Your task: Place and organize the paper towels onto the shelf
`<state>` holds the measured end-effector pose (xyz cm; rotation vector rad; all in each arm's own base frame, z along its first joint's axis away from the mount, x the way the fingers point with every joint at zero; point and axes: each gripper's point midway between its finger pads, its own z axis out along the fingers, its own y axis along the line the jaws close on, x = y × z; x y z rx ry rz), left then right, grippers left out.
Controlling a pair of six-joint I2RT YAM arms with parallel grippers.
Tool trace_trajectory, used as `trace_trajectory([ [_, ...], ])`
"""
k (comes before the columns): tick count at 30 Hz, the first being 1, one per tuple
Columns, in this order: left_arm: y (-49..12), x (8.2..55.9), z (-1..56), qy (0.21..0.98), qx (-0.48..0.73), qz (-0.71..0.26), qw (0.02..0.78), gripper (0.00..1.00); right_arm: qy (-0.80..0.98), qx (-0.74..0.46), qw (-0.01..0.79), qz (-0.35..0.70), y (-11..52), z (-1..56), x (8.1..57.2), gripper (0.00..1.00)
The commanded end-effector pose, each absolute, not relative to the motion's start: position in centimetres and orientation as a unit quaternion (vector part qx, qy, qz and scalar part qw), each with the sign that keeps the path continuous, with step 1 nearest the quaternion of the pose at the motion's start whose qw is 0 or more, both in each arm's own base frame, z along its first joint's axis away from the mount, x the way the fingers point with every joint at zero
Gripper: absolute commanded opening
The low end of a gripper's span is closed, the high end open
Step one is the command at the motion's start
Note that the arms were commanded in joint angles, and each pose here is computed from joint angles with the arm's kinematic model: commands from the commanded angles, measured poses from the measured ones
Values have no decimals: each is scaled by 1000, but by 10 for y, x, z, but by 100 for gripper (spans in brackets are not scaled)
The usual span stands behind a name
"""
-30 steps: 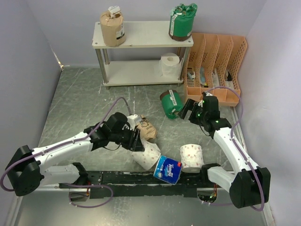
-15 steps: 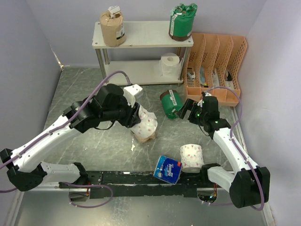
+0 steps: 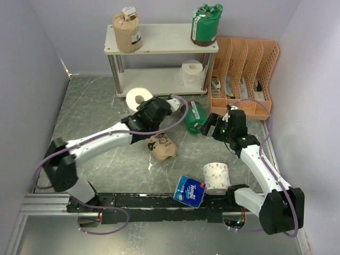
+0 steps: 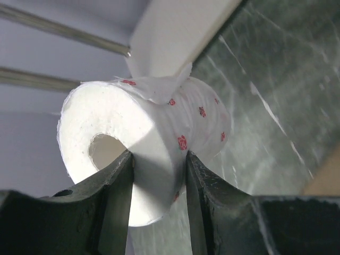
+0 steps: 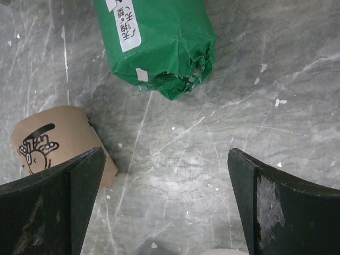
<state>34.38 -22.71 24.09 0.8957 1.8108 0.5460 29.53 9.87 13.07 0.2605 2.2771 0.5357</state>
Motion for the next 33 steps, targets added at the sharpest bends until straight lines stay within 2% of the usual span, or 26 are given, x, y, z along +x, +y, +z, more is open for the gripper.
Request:
trace_trajectory([
  [1,-240,403,298,668,316,316,595,7,893,82,397,196,95,135,298,100],
  [9,-290,502,267,683,372,238,582,7,891,85,402,193,92,136,295,100],
  [17,-319,567,251,679,411,152,588,10,889,90,411,178,88,138,303,100],
  [23,-343,579,229,665,449,88,590,11,887,69,432,148,80,134,317,100],
  [29,-367,578,217,638,489,49,593,18,845,57,518,123,69,158,335,100],
  [31,-371,579,219,629,492,44,600,23,835,42,535,122,70,162,340,100],
  [33,-373,581,225,622,487,37,612,33,829,7,546,122,75,162,347,100],
])
